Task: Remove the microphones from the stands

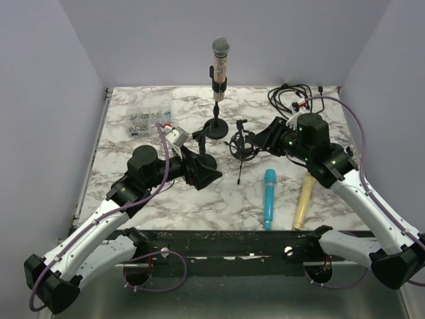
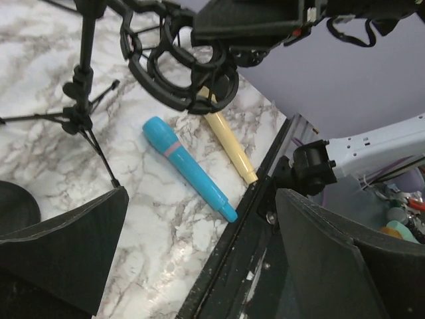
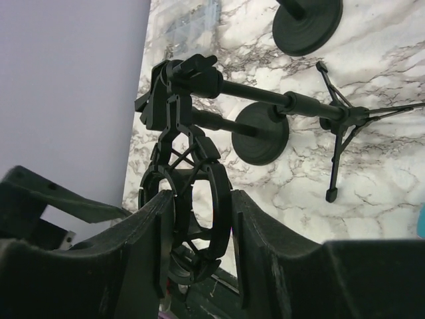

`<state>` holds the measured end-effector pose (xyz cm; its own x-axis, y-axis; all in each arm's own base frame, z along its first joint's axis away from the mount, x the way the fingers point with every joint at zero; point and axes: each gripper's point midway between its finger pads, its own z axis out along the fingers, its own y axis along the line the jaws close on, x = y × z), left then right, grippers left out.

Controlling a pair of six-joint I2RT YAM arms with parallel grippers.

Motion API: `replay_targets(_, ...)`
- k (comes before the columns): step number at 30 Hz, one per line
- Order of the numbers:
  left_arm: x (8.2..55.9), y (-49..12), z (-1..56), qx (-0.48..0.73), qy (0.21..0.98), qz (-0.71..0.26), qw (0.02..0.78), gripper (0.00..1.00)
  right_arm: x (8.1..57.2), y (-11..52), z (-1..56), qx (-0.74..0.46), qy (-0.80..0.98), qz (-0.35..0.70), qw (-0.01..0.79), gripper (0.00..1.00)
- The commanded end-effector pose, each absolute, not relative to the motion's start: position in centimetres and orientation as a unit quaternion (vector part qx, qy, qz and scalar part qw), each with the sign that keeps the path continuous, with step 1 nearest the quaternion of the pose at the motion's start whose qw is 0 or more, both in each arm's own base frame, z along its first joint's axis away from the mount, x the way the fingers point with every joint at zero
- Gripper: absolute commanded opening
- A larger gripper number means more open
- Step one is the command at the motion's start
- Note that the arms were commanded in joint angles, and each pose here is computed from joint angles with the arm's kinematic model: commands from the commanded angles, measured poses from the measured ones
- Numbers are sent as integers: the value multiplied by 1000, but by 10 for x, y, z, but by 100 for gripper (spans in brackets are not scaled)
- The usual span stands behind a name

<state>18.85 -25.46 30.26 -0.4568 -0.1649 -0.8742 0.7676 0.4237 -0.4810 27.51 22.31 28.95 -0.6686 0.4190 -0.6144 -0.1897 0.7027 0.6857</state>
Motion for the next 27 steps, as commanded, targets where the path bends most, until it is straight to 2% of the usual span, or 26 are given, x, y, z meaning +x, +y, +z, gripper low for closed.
replay_targets(1,190,-264,293,168,704,-509,466,95,276,214,287,63,829,361,422,45)
replay_targets(3,192,-270,283,159,712,-508,457,94,284,200,282,70,834,320,443,51)
replay_targets(6,198,-280,277,158,717,-506,452,93,294,187,281,67,836,275,470,65)
replay_targets(8,203,-288,275,165,721,-499,451,92,296,186,284,51,837,264,476,74)
replay_targets(15,234,-311,267,190,742,-459,450,90,296,182,312,11,827,252,503,96)
replay_targets(27,287,-309,238,213,783,-332,481,74,292,194,295,-72,841,243,477,100)
